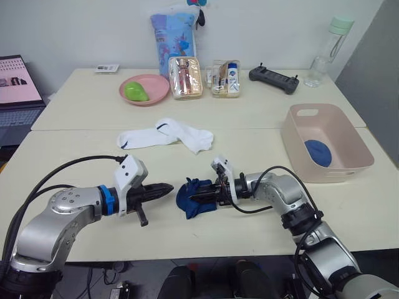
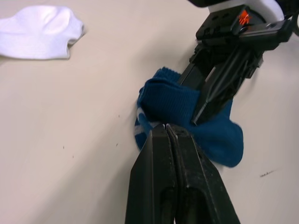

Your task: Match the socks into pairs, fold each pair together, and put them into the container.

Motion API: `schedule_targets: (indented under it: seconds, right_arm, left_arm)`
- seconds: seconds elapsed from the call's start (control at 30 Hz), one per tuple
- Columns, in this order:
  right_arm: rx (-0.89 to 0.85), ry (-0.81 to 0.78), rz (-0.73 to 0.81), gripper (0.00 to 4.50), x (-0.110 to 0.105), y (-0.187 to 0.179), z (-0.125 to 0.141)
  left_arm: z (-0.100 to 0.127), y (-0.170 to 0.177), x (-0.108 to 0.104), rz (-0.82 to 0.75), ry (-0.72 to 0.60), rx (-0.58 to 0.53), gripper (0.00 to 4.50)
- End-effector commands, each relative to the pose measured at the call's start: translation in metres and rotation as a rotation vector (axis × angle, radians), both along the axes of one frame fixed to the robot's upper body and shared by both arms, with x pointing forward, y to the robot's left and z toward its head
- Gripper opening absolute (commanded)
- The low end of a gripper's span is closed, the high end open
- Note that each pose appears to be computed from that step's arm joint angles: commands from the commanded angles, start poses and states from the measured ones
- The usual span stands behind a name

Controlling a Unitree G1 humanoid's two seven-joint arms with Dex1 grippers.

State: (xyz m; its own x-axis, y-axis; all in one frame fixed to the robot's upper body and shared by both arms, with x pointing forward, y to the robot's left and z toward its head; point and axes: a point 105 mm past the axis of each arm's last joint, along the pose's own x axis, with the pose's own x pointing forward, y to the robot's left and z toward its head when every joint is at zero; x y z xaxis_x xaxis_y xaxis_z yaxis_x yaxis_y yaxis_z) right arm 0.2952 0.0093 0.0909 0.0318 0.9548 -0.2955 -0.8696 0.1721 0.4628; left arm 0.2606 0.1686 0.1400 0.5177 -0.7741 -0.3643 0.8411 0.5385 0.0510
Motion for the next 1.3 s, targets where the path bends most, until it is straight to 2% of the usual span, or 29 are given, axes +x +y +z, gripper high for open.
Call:
schedule_targets:
  seconds: [0.03,0.1,0.2,0.27,0.43,0.53,0.6,0.67,0.8,0.93,1.3]
  right_arm:
    - [0.103,-0.022,0.025,2.86,-0.001,-0.001,0.034]
    - [0.142,-0.003,0.024,3.51,-0.002,-0.005,0.046]
    - [0.201,0.005,0.023,3.51,-0.004,-0.018,0.07]
    - [0.198,0.005,-0.016,3.51,-0.001,-0.027,0.074]
    - [0.031,-0.051,-0.149,3.51,0.015,-0.047,0.048]
    - [-0.021,-0.041,-0.197,3.51,0.018,-0.053,0.035]
    - [-0.033,-0.029,-0.187,3.51,0.014,-0.052,0.031]
    - [-0.043,-0.005,-0.18,3.51,0.01,-0.051,0.026]
    - [-0.063,0.08,-0.186,3.51,0.008,-0.044,0.009]
    - [-0.079,0.121,-0.188,3.51,0.012,-0.039,0.002]
    - [-0.055,0.189,-0.075,3.51,0.0,0.0,0.001]
  left_arm:
    - [0.019,-0.007,0.002,-0.035,-0.071,-0.009,0.0]
    - [0.021,-0.01,0.006,-0.048,-0.09,-0.012,0.0]
    - [0.027,-0.023,0.013,-0.087,-0.123,-0.038,0.0]
    - [0.023,-0.035,0.012,-0.133,-0.11,-0.043,0.0]
    - [-0.006,-0.045,0.01,-0.171,-0.076,0.028,0.0]
    - [-0.04,-0.027,0.011,-0.146,-0.036,0.165,0.0]
    - [-0.051,-0.017,0.011,-0.135,-0.042,0.229,0.0]
    - [-0.054,-0.014,0.013,-0.1,-0.04,0.2,0.0]
    - [-0.071,-0.016,0.002,-0.114,0.008,0.186,0.0]
    - [-0.071,-0.019,0.005,-0.094,-0.001,0.168,0.0]
    - [-0.066,-0.022,0.005,-0.077,-0.016,0.146,0.0]
